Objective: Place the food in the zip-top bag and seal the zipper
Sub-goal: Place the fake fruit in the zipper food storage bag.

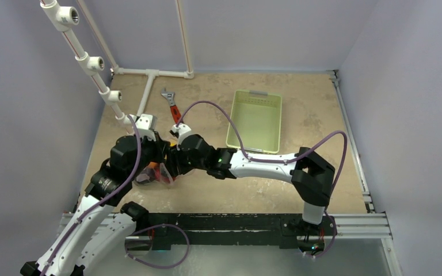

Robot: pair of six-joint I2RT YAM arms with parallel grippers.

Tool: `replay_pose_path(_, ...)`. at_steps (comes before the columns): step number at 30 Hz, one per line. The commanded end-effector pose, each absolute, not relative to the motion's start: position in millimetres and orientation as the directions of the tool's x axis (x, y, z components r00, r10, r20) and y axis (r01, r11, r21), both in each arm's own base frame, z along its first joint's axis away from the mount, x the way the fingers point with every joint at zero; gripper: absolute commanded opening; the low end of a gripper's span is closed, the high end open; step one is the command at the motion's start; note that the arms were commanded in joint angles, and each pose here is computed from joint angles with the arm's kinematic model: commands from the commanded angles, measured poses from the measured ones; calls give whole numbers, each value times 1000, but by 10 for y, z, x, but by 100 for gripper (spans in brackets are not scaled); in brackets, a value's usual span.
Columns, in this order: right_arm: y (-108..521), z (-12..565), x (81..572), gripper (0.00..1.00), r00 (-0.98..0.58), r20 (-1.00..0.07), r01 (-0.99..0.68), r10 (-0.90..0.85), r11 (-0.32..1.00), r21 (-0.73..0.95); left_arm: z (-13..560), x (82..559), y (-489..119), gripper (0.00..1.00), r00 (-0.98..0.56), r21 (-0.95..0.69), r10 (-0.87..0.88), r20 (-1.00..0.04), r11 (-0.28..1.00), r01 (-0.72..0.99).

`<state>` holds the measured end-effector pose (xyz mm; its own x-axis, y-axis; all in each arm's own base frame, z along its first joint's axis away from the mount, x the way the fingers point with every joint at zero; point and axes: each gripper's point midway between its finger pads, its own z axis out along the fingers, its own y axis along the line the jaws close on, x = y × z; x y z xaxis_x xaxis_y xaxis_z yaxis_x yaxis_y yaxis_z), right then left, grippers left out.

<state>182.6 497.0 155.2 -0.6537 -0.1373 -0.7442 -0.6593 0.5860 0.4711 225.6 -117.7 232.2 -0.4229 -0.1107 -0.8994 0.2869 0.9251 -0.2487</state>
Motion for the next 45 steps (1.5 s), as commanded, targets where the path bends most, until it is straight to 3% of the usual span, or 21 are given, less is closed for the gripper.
replay_pose_path(1,5224,2101,1822,11,-626,-780,-690,-8,471,549,2436,2281,-1195,0,-386,-261,-134,-913,918,298)
replay_pose_path(19,5513,1985,1884,20,-703,-700,-607,128,404,684,2471,2265,-1198,0,-374,-265,-140,-917,914,307)
replay_pose_path(23,5520,1957,1925,35,-712,-684,-580,158,416,700,2470,2265,-1201,0,-375,-265,-139,-916,914,308)
replay_pose_path(28,5451,2017,1959,67,-701,-690,-573,181,434,695,2467,2265,-1201,0,-376,-265,-139,-916,914,308)
replay_pose_path(31,5372,2098,1985,77,-688,-697,-569,202,446,691,2464,2266,-1200,0,-377,-265,-139,-916,914,307)
replay_pose_path(45,4853,2533,2026,85,-636,-719,-531,280,517,671,2440,2280,-1203,0,-385,-262,-134,-913,916,303)
